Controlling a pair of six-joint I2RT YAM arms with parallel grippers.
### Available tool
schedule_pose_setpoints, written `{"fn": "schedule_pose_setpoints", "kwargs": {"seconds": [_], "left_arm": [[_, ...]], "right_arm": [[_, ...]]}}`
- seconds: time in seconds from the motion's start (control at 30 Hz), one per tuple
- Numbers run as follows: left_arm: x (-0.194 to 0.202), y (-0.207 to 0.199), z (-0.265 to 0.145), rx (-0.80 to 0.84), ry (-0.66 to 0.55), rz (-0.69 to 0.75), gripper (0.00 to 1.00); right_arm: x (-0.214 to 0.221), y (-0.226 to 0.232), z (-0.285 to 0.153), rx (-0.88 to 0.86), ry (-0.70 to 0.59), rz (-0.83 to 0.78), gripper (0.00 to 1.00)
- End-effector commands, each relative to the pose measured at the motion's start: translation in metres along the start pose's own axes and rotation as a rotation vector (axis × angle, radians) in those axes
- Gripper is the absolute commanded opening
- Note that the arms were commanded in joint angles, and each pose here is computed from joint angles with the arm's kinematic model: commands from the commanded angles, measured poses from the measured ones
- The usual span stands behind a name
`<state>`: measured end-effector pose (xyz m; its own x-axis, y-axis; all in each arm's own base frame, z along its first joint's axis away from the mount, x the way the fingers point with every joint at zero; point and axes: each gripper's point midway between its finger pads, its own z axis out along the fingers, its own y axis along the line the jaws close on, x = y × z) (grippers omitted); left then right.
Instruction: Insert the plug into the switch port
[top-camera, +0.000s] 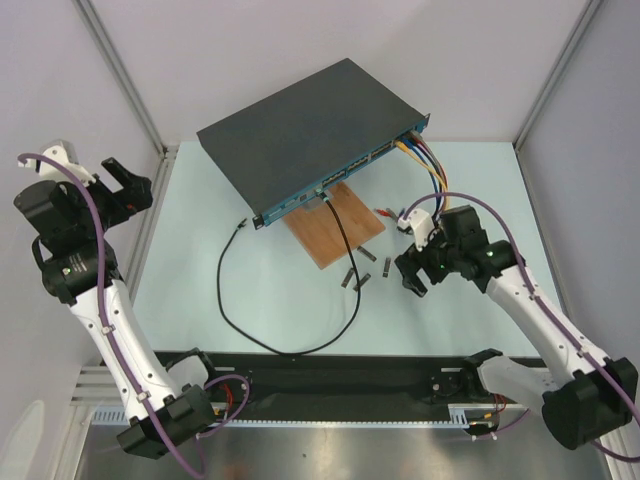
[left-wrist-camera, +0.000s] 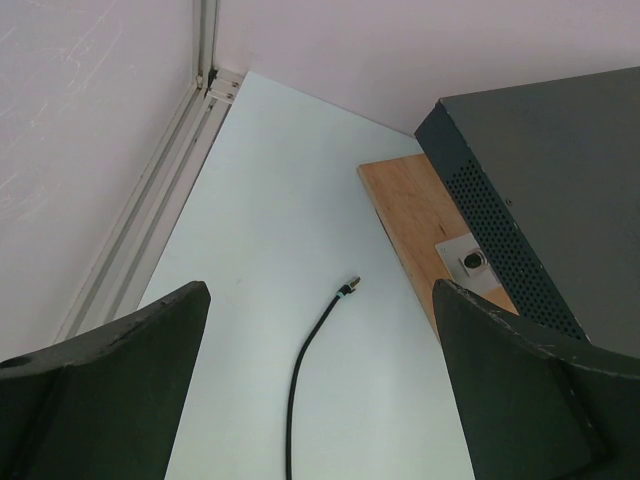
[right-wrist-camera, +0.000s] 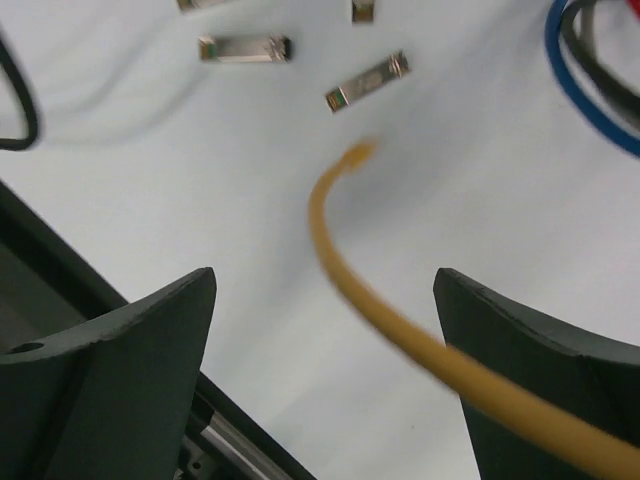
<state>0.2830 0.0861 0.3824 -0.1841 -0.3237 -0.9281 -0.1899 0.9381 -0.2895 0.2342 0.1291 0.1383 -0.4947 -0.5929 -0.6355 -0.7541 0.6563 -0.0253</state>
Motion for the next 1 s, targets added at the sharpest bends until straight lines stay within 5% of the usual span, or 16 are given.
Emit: {"fn": "schedule_pose_setpoints", "kwargs": {"seconds": [0.0, 0.13, 0.27, 0.4, 0.5, 0.57, 0.73, 0.97], "left_arm": [[-0.005, -0.009, -0.002, 0.041, -0.032, 0.014, 1.0], [-0.003, -0.009, -0.001, 0.043, -0.027, 0.008, 1.0], [-0.005, -0.008, -0.002, 0.033, -0.034, 0.017, 1.0], [-0.004, -0.006, -0.002, 0.025, -0.03, 0.019, 1.0], [-0.004, -0.005, -0.003, 0.017, -0.031, 0.027, 1.0], [-0.004, -0.004, -0.003, 0.015, -0.036, 0.035, 1.0], [-0.002, -0.005, -0.002, 0.024, -0.027, 0.032, 1.0], [0.0, -0.006, -0.001, 0.03, -0.027, 0.029, 1.0]], "right_arm": [[-0.044, 0.012, -0.026, -0.061, -0.136, 0.027, 0.95], [-0.084, 0.013, -0.016, -0.087, -0.238, 0.084, 0.77], [-0.104, 0.007, 0.022, -0.048, -0.228, 0.127, 0.44], [-0.111, 0.003, 0.046, -0.024, -0.207, 0.178, 0.37], [-0.101, 0.007, 0.05, -0.041, -0.166, 0.179, 0.48], [-0.085, 0.011, 0.045, -0.043, -0.129, 0.182, 0.69], [-0.047, 0.016, 0.007, -0.016, -0.089, 0.155, 0.96], [-0.008, -0.025, -0.063, 0.083, -0.072, 0.067, 1.0]]}}
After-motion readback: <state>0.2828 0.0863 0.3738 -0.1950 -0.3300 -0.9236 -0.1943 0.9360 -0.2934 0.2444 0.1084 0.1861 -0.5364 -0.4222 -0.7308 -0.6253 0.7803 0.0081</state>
